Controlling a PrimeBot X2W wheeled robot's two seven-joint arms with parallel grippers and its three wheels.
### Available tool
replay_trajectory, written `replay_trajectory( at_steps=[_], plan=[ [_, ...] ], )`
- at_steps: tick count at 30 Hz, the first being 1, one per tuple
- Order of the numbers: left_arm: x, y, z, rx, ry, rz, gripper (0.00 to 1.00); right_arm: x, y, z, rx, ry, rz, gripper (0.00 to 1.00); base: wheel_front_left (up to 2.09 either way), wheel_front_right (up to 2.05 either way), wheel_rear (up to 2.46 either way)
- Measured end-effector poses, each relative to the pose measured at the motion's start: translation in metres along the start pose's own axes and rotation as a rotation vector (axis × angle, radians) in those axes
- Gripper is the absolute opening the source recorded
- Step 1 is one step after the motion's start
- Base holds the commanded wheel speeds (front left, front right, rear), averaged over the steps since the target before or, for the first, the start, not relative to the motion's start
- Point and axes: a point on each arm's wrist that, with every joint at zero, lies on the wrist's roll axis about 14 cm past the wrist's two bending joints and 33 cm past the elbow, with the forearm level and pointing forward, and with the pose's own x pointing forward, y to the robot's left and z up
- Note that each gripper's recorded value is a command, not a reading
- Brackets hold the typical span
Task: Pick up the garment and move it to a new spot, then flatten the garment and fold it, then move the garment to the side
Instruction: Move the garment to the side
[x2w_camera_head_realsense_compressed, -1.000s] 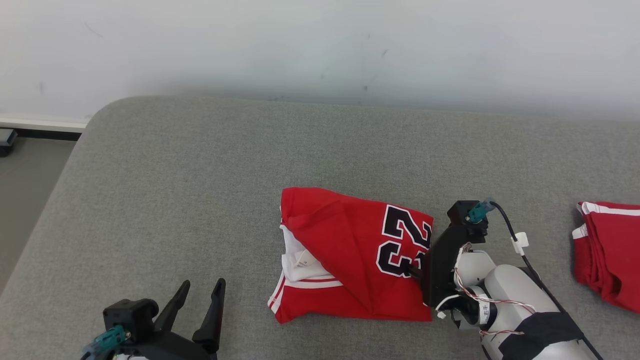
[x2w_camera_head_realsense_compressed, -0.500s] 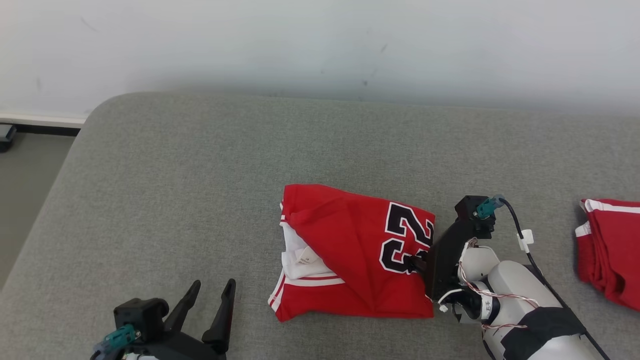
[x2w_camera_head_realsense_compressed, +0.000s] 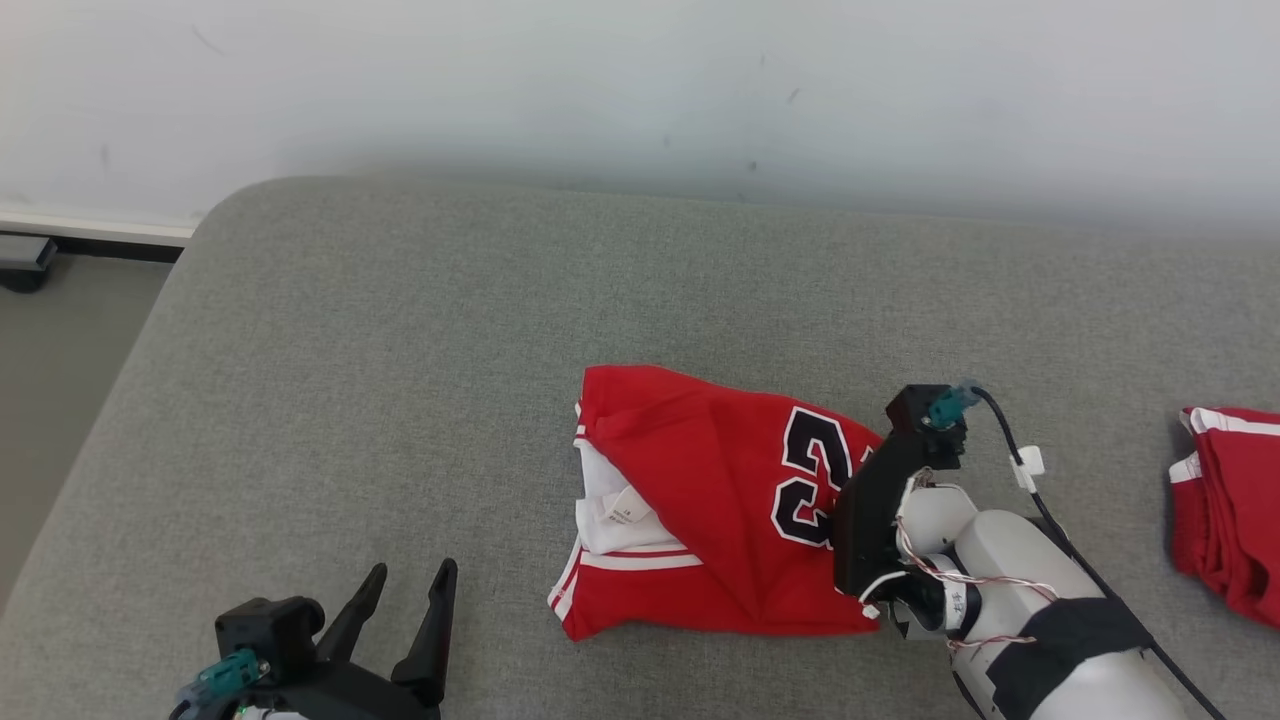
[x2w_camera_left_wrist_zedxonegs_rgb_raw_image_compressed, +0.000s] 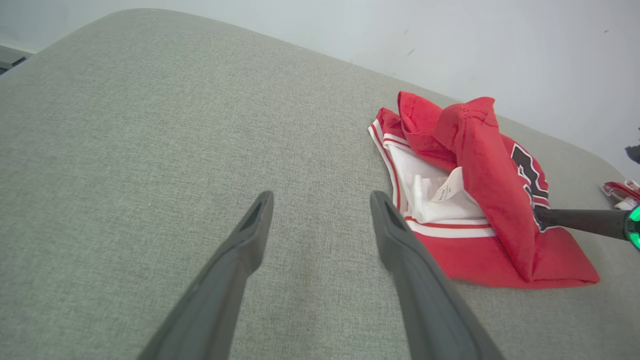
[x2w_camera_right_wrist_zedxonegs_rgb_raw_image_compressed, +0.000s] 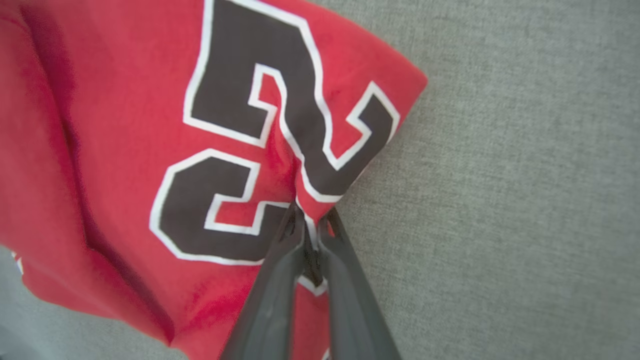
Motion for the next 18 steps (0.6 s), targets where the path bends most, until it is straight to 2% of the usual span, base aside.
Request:
replay_trajectory(
  at_steps=[3,4,8,18],
  plan=[
    [0.0,0.0,0.002,-0.001,-0.007,-0.001,1.0,-0.004,0.001,0.007,-0.073,-0.011,-0.027,0.0,0.0,0.0,0.0],
    [-0.001,-0.001,0.003,-0.008,-0.011,-0.005,1.0,-0.009,0.002,0.02,-0.125,-0.049,-0.042,0.0,0.0,0.0,0.0],
    [-0.002,-0.004,0.003,-0.016,-0.016,-0.014,1.0,-0.027,-0.016,0.05,-0.217,-0.139,-0.115,0.0,0.0,0.0,0.0],
    [-0.014,-0.006,-0.001,-0.028,-0.024,-0.022,1.0,-0.078,-0.065,0.095,-0.337,-0.314,-0.303,0.0,0.0,0.0,0.0]
  ],
)
